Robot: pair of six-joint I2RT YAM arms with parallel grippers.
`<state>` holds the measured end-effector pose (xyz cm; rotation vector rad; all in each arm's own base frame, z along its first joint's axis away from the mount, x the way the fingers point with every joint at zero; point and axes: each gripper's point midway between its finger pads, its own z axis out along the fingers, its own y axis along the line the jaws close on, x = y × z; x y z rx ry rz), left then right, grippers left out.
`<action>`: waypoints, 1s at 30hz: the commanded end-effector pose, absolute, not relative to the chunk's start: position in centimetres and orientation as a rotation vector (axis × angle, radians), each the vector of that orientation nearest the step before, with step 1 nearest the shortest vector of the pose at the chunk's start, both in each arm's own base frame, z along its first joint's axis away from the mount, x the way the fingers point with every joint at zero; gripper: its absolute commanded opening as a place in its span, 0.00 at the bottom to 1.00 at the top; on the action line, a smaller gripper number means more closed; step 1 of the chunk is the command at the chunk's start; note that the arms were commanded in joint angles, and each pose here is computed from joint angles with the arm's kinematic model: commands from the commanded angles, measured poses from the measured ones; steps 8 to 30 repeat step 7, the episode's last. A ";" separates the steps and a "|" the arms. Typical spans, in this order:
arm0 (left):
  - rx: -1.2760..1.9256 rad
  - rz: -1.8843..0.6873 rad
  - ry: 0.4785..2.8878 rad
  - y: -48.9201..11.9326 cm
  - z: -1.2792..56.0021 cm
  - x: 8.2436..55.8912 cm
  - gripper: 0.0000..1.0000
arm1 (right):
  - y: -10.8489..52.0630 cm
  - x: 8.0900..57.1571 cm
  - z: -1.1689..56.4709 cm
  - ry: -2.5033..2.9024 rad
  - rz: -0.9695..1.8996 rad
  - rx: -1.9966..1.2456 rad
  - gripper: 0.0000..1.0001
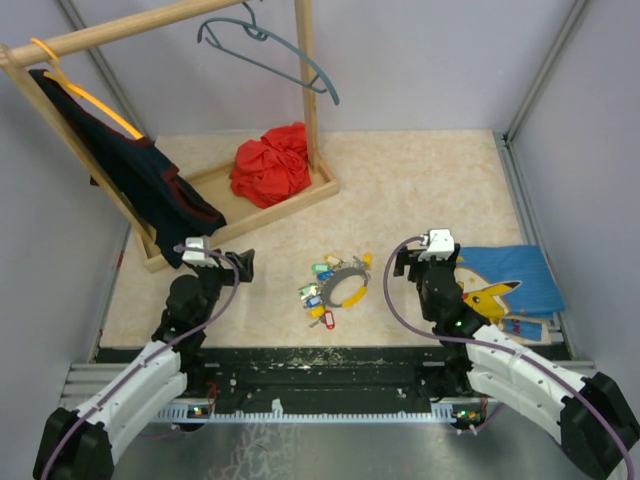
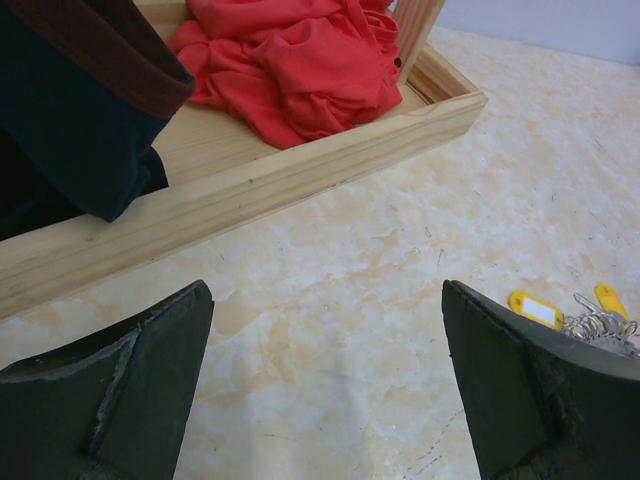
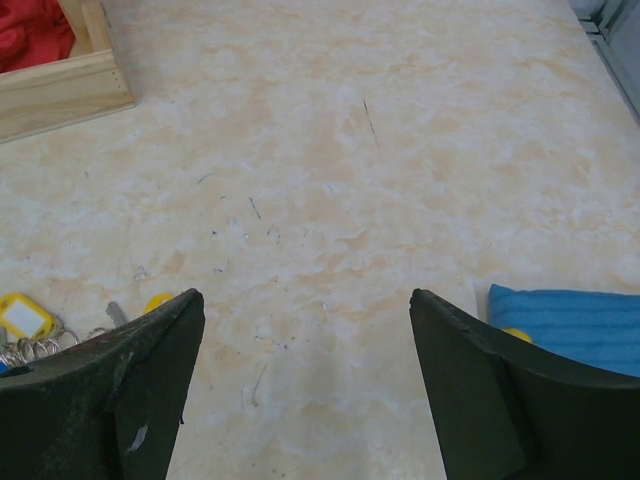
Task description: Put the keys on the keyring
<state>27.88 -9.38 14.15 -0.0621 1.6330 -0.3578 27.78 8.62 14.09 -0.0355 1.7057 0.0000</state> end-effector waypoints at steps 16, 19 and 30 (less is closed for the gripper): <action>-0.034 -0.371 1.576 -9.4 15.3 27.5 1.00 | 9.0 28.4 15.6 1.660 0.018 -0.026 0.84; -0.034 -0.371 1.576 -9.4 15.3 27.5 1.00 | 9.0 28.4 15.6 1.660 0.018 -0.026 0.84; -0.034 -0.371 1.576 -9.4 15.3 27.5 1.00 | 9.0 28.4 15.6 1.660 0.018 -0.026 0.84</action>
